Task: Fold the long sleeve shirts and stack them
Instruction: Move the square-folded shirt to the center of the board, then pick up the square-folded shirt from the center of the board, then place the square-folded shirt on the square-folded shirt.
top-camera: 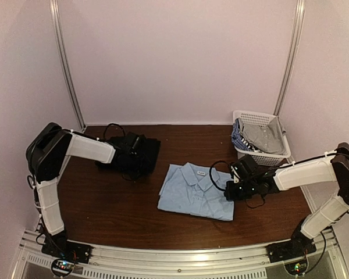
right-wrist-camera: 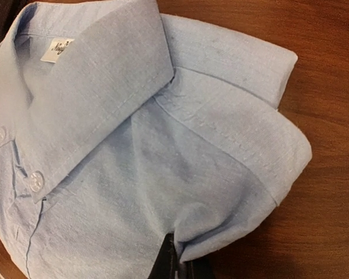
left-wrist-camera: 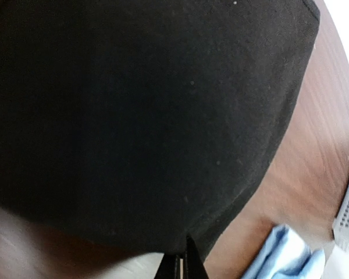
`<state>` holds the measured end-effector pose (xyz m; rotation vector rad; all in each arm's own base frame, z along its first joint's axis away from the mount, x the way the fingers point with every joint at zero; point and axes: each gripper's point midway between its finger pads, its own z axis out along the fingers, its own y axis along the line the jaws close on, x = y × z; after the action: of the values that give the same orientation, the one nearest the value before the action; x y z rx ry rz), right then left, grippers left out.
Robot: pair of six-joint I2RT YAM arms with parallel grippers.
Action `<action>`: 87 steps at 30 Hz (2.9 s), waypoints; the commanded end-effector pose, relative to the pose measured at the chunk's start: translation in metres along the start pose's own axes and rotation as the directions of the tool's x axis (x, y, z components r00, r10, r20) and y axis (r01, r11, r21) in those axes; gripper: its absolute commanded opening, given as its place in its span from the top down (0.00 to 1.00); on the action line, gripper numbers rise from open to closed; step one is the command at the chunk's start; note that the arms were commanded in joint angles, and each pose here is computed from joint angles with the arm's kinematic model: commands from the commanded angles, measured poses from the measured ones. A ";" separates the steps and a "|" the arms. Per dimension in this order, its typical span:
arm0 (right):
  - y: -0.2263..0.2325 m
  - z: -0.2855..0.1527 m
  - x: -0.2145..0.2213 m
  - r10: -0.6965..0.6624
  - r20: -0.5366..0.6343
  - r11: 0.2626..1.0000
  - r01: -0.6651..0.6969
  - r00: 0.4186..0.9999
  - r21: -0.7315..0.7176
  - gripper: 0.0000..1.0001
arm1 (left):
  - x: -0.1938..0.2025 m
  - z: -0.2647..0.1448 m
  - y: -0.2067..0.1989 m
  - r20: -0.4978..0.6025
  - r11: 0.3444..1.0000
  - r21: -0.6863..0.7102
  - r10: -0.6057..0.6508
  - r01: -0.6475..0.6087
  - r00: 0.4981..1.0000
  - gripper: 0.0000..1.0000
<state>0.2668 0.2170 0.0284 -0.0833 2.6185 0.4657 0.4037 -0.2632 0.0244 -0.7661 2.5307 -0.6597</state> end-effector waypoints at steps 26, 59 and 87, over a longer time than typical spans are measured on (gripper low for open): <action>-0.008 -0.005 -0.003 0.036 0.031 0.999 -0.036 0.999 0.009 1.00 | 0.116 -0.043 -0.051 -0.202 0.793 0.215 0.607 -0.570 0.768 0.32; 0.141 -0.026 -0.149 -0.067 0.216 0.983 0.101 0.974 -0.150 1.00 | 0.002 -0.124 -0.087 0.001 0.778 0.159 0.615 -0.607 0.789 1.00; 0.243 0.123 -0.241 0.020 0.203 0.897 0.072 0.979 -0.435 0.41 | -0.237 -0.062 0.062 0.127 0.913 -0.126 0.403 -0.388 0.906 0.73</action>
<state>0.4860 0.4897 0.0933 -0.2260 2.3031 0.9565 0.4999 -0.0802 0.0960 -0.2461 2.5450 -0.4133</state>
